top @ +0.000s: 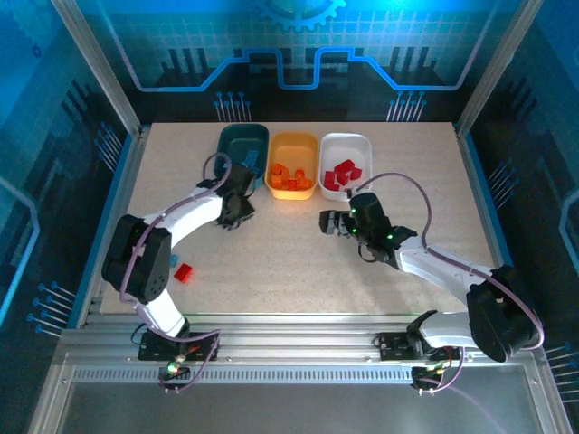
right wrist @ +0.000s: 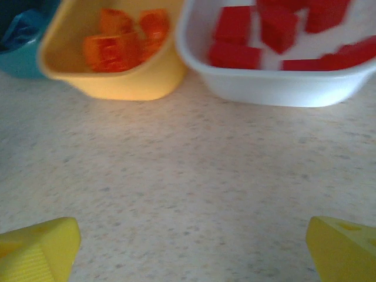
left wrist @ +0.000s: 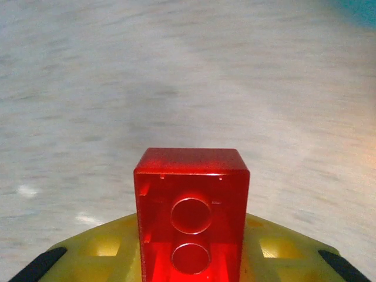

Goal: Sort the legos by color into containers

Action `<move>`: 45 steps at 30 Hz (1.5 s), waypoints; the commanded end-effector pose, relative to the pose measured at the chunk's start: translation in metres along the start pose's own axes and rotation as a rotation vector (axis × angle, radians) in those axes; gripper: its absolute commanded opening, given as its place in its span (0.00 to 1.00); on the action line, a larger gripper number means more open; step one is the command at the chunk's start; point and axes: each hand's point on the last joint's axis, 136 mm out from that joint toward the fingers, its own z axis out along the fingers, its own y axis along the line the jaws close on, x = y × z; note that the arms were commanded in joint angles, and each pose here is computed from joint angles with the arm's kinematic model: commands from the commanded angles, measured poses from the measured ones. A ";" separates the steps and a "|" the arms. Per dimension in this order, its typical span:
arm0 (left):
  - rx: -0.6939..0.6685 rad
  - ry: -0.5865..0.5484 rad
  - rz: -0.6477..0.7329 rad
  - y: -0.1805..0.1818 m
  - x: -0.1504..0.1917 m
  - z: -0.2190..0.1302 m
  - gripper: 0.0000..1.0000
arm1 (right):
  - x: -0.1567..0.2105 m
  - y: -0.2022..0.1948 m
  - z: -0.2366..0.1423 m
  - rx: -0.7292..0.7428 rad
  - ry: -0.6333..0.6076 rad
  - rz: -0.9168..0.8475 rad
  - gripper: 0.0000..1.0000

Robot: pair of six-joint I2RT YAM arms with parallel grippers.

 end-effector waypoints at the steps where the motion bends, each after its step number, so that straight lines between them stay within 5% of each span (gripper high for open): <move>1: 0.210 -0.007 0.222 -0.091 0.008 -0.035 0.30 | -0.002 -0.058 -0.007 0.150 0.010 0.186 1.00; 5: 0.471 0.020 0.448 -0.190 0.031 -0.060 0.30 | 0.001 -0.100 -0.015 0.177 -0.015 0.372 1.00; 9: 0.669 0.078 0.526 -0.250 0.047 -0.056 0.30 | -0.009 -0.112 -0.033 0.202 -0.092 0.390 1.00; 17: 0.823 0.059 0.591 -0.313 0.048 -0.040 0.30 | -0.011 -0.121 -0.038 0.182 -0.123 0.426 1.00; 23: 0.805 0.071 0.600 -0.337 0.048 -0.021 0.38 | -0.010 -0.120 -0.035 0.166 -0.114 0.435 1.00; 28: 0.786 0.060 0.591 -0.343 0.043 -0.016 0.94 | -0.013 -0.120 -0.039 0.159 -0.126 0.433 1.00; 31: 0.783 0.017 0.611 -0.341 0.034 -0.039 0.98 | -0.015 -0.118 -0.042 0.152 -0.135 0.430 1.00; 35: 0.712 -0.078 0.603 -0.312 0.013 -0.085 0.98 | -0.016 -0.113 -0.043 0.119 -0.140 0.431 1.00; 38: 0.593 -0.170 0.500 -0.252 -0.006 -0.118 0.97 | -0.017 -0.101 -0.041 0.082 -0.139 0.399 1.00; 45: 0.150 -0.103 -0.134 0.023 -0.006 -0.109 0.94 | -0.016 -0.056 -0.031 0.067 -0.113 0.204 1.00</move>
